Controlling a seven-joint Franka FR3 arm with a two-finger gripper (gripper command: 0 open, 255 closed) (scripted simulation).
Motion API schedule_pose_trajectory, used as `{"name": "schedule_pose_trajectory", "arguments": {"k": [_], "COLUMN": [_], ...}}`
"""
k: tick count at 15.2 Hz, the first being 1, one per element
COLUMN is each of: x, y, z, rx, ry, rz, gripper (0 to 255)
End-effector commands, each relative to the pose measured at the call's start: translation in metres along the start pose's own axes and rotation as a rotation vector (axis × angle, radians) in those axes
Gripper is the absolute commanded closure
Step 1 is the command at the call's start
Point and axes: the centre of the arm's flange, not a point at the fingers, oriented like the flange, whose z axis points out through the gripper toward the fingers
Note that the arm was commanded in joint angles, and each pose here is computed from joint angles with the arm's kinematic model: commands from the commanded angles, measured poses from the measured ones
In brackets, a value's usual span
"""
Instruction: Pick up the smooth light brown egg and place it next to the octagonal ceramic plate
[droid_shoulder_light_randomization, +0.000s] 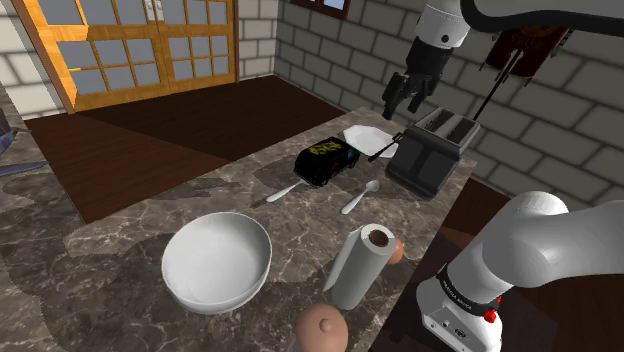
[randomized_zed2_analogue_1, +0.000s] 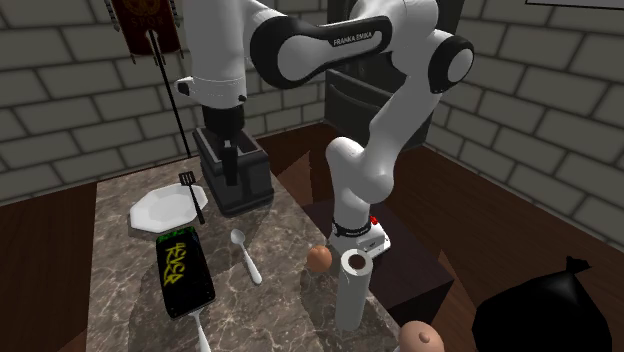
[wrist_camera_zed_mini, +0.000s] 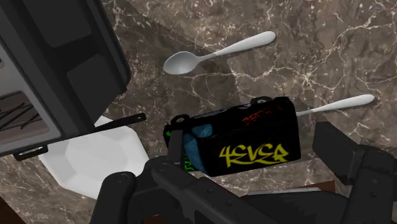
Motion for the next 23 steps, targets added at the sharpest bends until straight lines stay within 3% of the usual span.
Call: {"name": "schedule_pose_trajectory", "arguments": {"k": [1, 12, 23], "x": [0.0, -0.115, -0.214], "y": [0.0, -0.1, -0.186], "z": [0.0, 0.084, 0.199], "rx": [0.0, -0.202, -0.404], "ry": [0.0, 0.106, 0.212], "rz": [0.0, 0.055, 0.109], "gripper": [0, 0, 0]}}
